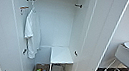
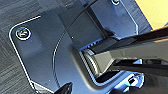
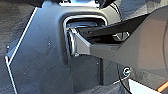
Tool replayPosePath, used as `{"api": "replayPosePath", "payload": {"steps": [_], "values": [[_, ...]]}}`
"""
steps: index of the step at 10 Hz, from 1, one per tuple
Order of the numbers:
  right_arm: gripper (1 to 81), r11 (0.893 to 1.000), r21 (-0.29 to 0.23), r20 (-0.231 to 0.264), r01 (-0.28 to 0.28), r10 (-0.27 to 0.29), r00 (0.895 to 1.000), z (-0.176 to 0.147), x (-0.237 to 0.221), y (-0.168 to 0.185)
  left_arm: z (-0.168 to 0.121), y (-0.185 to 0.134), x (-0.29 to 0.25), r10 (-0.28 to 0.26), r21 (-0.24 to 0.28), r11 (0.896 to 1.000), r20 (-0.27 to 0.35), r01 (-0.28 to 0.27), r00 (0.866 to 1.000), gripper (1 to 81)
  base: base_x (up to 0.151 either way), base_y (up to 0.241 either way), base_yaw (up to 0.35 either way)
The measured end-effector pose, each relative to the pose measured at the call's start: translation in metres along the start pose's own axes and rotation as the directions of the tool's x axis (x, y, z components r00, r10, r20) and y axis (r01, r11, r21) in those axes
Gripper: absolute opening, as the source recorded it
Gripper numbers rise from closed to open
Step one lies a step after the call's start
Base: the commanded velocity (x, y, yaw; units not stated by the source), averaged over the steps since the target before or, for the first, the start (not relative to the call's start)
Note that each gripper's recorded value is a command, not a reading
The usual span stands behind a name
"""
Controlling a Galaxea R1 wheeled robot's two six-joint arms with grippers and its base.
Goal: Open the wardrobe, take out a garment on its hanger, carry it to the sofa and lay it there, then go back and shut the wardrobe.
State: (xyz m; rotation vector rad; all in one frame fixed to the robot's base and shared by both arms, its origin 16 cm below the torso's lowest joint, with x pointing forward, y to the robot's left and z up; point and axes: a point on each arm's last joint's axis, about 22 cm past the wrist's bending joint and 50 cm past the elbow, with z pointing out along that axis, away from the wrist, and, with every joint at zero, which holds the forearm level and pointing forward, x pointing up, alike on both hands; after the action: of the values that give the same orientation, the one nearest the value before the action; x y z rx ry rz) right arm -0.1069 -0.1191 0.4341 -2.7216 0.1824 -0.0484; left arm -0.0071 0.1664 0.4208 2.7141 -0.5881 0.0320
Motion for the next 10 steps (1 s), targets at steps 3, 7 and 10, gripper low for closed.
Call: {"api": "replayPosePath", "payload": {"steps": [3,7,10], "values": [[81.1,1.0,0.0,-0.005,0.002,-0.002,1.0,0.0004,0.0035,0.0,0.0001,0.0018,-0.0037,-0.001,-0.003,1.0,0.004,0.001,1.0,81.1,0.0,0.0,0.133],[81.1,1.0,0.0,0.0,0.0,0.0,1.0,0.0,0.0,0.0,0.0001,0.0024,-0.0039,-0.006,-0.005,1.0,0.005,0.006,1.0,81.1,0.0,0.0,-0.052],[81.1,1.0,0.001,0.0,-0.001,0.001,1.0,0.0002,0.0,-0.0007,0.0001,0.0019,-0.0043,-0.018,-0.004,1.0,0.005,0.018,1.0,81.1,0.0,0.0,0.0]]}}
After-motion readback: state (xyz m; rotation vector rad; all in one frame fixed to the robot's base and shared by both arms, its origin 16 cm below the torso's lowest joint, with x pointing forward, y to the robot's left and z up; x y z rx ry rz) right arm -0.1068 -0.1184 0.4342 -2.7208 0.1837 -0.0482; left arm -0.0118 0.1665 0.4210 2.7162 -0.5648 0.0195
